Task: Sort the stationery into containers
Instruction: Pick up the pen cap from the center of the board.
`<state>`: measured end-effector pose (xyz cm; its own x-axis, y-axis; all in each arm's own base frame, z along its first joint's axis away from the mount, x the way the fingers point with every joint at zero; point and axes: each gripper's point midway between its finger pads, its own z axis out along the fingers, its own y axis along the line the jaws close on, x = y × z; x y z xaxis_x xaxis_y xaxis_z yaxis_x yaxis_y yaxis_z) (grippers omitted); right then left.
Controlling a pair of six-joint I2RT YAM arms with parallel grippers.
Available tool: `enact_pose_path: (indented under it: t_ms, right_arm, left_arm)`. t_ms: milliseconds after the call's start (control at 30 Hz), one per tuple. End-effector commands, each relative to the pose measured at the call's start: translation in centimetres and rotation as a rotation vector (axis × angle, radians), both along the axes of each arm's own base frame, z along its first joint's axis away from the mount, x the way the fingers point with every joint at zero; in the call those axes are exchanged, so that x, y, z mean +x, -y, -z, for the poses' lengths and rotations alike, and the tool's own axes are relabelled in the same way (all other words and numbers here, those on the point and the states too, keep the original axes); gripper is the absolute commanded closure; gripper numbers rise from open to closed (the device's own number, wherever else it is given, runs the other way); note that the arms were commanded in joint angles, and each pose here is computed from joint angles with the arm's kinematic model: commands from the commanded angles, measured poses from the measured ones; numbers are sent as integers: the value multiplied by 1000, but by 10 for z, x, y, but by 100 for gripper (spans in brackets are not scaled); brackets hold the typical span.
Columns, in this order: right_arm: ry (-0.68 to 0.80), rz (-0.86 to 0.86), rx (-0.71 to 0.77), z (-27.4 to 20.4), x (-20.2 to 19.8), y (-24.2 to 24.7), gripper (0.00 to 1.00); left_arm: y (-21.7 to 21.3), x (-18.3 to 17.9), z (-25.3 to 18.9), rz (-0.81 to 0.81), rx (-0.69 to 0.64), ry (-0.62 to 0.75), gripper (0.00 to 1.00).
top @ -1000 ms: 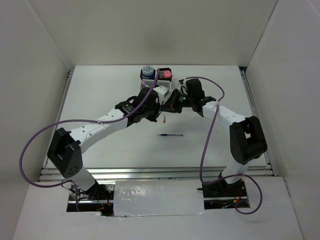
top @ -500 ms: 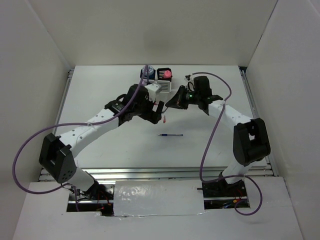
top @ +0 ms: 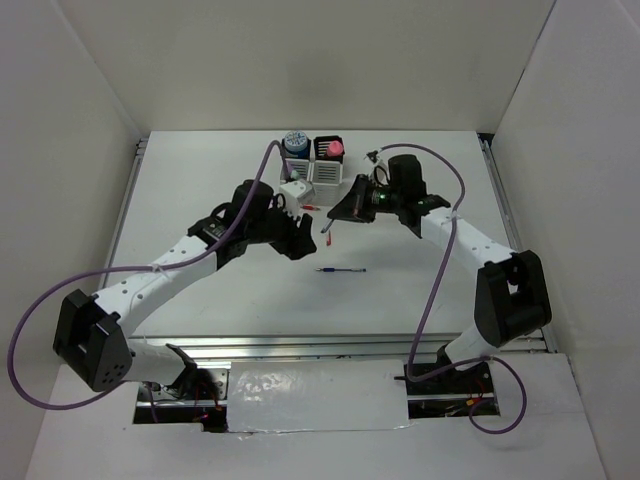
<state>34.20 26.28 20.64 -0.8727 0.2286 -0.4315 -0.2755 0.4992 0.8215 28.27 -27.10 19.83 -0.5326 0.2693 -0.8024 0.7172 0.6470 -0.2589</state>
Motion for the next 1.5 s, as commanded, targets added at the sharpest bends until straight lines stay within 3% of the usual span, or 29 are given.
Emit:
enact_pose_path:
  t_ms: [0,167,467,667,933,967,1067,1100,1133,1267,1300,1367,1400,1433,1467]
  right_arm:
    - [45,-32,33,-24,-11,-10,100]
    - [14,-57,49,-23,-17,-23,100]
    - [-6,-79,57,-23,-21,-33,100]
    - [-8,-87,56,-22,-23,-35,100]
    - [-8,-89,54,-19,-23,-36,100]
    - [-9,-94,55,-18,-23,-36,96]
    - [-1,-83,46,-19,-18,-34,68]
    - [17,-70,39,-23,-12,-28,64]
    - [22,-60,32,-22,-8,-23,61]
    - [60,-73,-52,-11,12,19,60]
    - [140,-118,-99,-4,20,35,60]
    - [76,-201,-150,16,12,51,60]
    - [133,-274,-215,34,14,60,61]
    - [76,-341,-257,45,-4,67,61]
    - [112,-370,-319,45,1,73,62]
  left_arm:
    - [15,10,-26,26,-70,81,36]
    - [23,20,-24,2,-49,92,31]
    - [35,28,-19,13,-33,82,35]
    - [36,31,-15,10,-20,76,46]
    - [35,28,-12,15,-22,68,73]
    - [35,26,-11,18,-21,65,80]
    - [33,23,-8,25,-9,58,93]
    - [30,20,-6,27,-2,53,96]
    - [27,19,-4,27,3,49,100]
    - [12,4,-5,77,-57,6,100]
    - [3,7,-6,69,-69,2,100]
    - [-6,-3,-5,94,-92,-11,100]
    - [-13,-2,-2,87,-95,-21,100]
    - [-17,-3,-3,86,-102,-21,100]
    - [-21,-9,-1,108,-113,-32,100]
